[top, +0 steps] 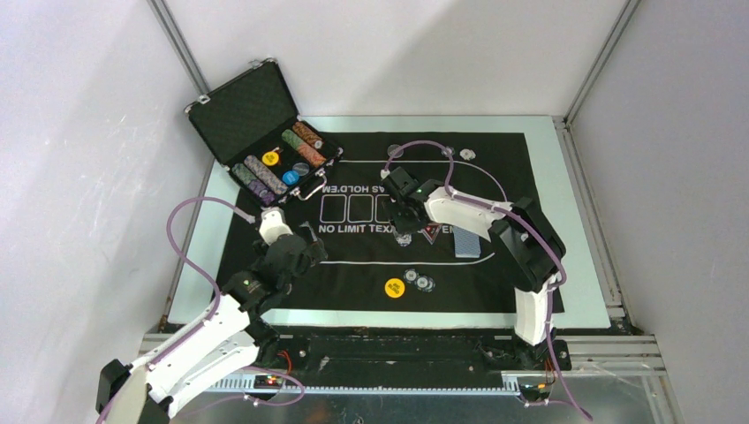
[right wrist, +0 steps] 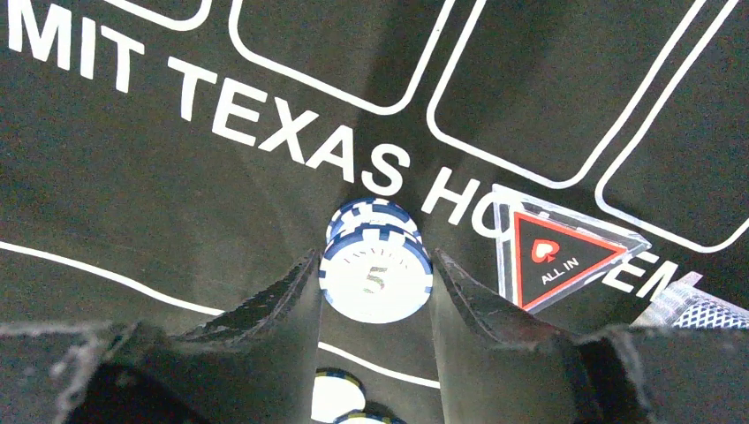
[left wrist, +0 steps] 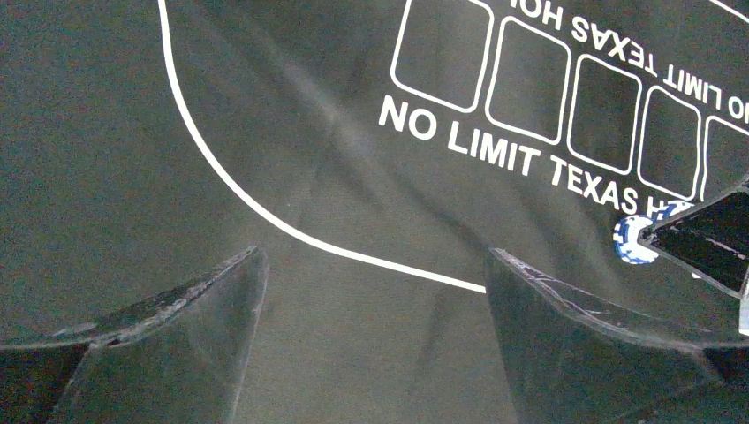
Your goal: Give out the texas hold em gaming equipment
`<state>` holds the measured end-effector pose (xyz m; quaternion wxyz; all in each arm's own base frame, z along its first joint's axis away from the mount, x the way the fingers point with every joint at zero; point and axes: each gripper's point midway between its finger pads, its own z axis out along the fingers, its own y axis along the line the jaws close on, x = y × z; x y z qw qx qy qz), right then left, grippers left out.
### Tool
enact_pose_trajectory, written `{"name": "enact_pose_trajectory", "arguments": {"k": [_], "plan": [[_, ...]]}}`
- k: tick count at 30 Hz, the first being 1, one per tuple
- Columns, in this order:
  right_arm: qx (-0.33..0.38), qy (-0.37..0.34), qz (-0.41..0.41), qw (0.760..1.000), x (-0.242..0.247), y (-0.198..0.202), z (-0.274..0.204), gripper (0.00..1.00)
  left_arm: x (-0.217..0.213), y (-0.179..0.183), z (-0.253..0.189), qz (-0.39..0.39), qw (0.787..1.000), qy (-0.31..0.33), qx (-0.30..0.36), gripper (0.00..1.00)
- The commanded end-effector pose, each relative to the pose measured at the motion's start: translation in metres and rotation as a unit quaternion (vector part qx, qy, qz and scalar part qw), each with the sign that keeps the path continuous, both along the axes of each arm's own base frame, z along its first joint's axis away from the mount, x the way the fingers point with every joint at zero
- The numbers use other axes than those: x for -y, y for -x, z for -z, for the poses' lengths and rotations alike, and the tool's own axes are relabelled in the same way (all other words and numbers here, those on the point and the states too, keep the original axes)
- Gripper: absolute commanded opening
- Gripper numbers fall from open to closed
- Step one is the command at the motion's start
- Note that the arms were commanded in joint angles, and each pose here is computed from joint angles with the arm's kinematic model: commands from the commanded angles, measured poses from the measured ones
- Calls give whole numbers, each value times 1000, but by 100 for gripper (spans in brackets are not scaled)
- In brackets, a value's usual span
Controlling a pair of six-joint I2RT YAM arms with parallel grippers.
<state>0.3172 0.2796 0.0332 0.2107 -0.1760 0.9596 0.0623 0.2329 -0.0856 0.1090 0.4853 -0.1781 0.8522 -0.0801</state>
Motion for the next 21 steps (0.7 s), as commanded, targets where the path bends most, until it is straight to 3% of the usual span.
{"name": "enact_pose_trajectory", "arguments": {"k": [1,11,21], "plan": [[24,-10,3,1000,1,-4,-22,32,-3,0,4,-6,1000,-2,2,98],[29,-12,45,998,30,-3,-36,30,-4,0,1,-6,1000,1,7,98],[32,6,168,985,133,14,-44,29,-4,1,1,-6,1000,3,8,98]]}}
